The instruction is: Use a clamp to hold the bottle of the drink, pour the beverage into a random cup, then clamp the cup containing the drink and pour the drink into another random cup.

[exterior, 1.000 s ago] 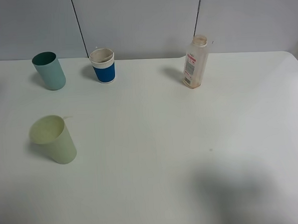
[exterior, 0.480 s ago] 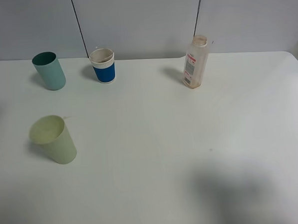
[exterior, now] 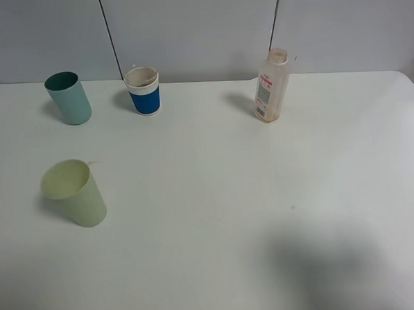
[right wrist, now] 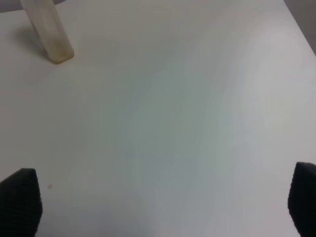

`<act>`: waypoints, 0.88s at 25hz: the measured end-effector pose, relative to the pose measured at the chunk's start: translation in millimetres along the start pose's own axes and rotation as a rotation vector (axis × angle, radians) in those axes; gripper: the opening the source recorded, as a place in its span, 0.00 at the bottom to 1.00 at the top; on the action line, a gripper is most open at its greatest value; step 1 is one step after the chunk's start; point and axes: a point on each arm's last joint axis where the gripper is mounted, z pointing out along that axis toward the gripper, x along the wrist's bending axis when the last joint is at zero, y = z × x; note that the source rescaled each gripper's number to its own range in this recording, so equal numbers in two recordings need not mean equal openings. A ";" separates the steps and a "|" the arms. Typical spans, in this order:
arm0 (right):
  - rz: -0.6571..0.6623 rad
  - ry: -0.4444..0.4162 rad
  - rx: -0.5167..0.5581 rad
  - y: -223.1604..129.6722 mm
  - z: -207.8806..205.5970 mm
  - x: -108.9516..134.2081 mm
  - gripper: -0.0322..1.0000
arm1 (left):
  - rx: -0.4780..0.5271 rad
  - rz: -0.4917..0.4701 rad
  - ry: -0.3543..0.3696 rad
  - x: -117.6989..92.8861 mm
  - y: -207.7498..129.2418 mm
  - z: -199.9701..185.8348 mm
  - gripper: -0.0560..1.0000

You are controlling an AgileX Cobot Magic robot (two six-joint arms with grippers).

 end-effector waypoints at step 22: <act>0.000 0.000 0.000 0.0 0.0 0.0 1.00 | 0.106 -0.038 0.026 3.6 -25.7 -65.5 1.00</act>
